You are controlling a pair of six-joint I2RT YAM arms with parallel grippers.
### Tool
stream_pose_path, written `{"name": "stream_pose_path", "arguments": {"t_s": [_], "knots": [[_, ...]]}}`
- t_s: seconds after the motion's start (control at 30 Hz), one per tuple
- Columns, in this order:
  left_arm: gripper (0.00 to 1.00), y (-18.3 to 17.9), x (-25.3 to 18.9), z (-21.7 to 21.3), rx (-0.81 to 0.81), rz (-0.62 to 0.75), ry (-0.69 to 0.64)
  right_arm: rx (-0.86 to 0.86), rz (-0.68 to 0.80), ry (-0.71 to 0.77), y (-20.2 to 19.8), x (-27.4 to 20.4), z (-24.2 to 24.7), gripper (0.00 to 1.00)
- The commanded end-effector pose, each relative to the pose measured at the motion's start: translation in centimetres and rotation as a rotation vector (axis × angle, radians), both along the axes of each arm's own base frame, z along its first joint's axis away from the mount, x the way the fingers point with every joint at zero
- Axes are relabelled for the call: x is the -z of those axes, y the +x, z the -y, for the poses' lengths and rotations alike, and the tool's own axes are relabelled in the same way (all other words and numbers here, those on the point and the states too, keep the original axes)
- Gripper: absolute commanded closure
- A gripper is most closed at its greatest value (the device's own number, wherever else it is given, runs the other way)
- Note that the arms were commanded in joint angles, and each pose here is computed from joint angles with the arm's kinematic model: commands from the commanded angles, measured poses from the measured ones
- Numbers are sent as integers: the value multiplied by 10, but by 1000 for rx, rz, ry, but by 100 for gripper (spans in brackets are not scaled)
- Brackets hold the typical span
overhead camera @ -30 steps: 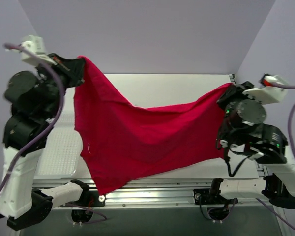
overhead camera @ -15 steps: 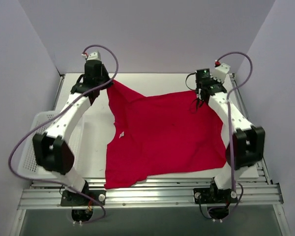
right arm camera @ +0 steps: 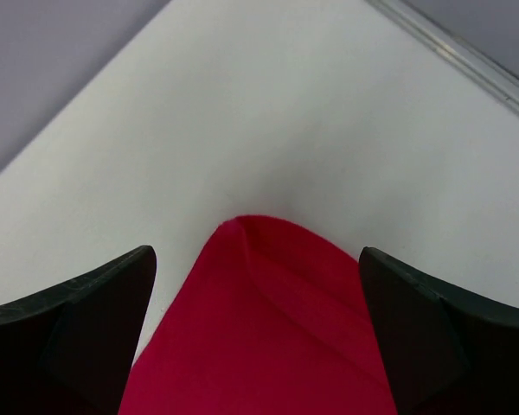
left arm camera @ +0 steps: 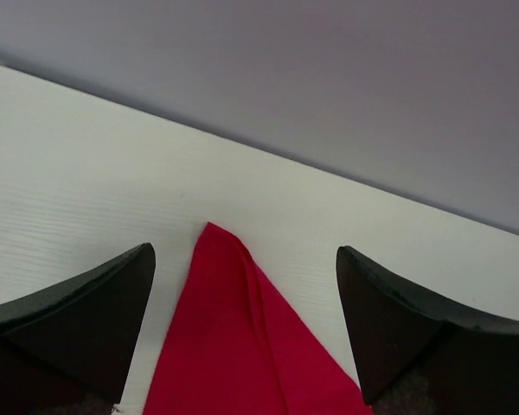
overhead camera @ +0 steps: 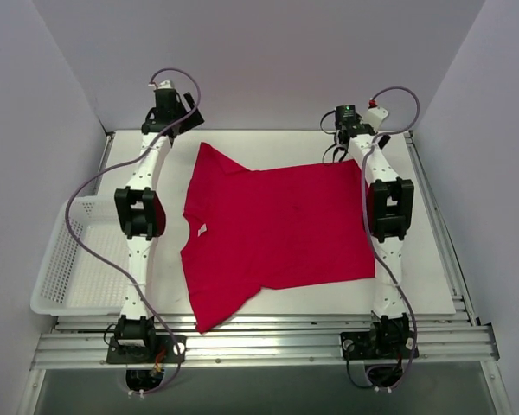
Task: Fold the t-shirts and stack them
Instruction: Flatten out the tshirt
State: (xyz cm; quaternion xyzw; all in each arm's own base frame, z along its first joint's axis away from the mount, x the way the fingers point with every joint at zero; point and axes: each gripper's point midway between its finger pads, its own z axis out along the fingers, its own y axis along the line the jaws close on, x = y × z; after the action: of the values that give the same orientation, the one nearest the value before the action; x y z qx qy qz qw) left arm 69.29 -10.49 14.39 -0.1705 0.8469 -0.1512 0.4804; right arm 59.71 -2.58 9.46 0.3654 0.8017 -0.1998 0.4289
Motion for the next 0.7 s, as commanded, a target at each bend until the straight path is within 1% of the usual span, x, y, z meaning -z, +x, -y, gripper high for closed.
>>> {"name": "stream_pose_path", "arguments": {"t_s": [0.0, 0.03, 0.07, 0.1, 0.13, 0.17, 0.2, 0.23, 0.27, 0.3, 0.33, 0.37, 0.4, 0.43, 0.47, 0.5, 0.53, 0.57, 0.6, 0.63, 0.67], "knots": [[6, -23, -159, -10, 10, 275, -24, 79, 141, -36, -9, -80, 13, 0], [6, -27, -170, -17, -21, 303, -5, 77, 150, -42, -13, -87, 12, 0], [6, -31, -186, -18, -24, 338, -1, 76, 182, -43, -18, -106, 11, 0], [6, -42, -206, -19, -23, 362, 1, 74, 196, -46, -21, -112, 10, 0], [6, -46, -206, -19, -21, 350, 2, 67, 175, -50, -29, -106, 9, 0], [6, -54, -203, -16, -8, 316, 4, 57, 201, -40, -35, -121, 5, 0], [6, -63, -212, -14, -6, 315, 4, 51, 211, -35, -39, -125, 3, 0], [6, -68, -210, -12, -8, 301, 10, 42, 206, -27, -51, -127, 1, 0], [6, -72, -184, -4, -2, 245, 23, 34, 205, -22, -57, -126, -1, 0], [5, -82, -190, 0, 2, 255, 21, 22, 223, -9, -61, -128, -7, 0], [4, -86, -181, 5, 8, 241, 17, 6, 226, 6, -67, -126, -12, 0], [4, -90, -146, 10, 12, 194, 13, -5, 207, 10, -84, -120, -12, 0], [3, -98, -144, 22, 21, 190, -27, -17, 221, 25, -88, -118, -16, 0], [1, -100, -136, 28, 27, 191, -56, -21, 253, 49, -97, -127, -17, 0], [0, -107, -100, 33, 29, 119, -76, -48, 202, 74, -109, -103, -21, 0], [0, -112, -88, 42, 29, 89, -138, -58, 211, 86, -113, -101, -24, 0], [3, -112, -82, 48, 31, 96, -172, -68, 228, 98, -120, -107, -26, 0], [5, -114, -71, 51, 20, 84, -202, -72, 200, 96, -130, -95, -26, 0], [5, -124, -45, 58, 19, 29, -256, -74, 198, 92, -134, -93, -26, 0], [5, -122, -44, 67, 29, 59, -290, -78, 206, 90, -140, -98, -27, 0], [5, -123, -39, 71, 26, 58, -313, -79, 200, 85, -143, -96, -26, 0]]}}
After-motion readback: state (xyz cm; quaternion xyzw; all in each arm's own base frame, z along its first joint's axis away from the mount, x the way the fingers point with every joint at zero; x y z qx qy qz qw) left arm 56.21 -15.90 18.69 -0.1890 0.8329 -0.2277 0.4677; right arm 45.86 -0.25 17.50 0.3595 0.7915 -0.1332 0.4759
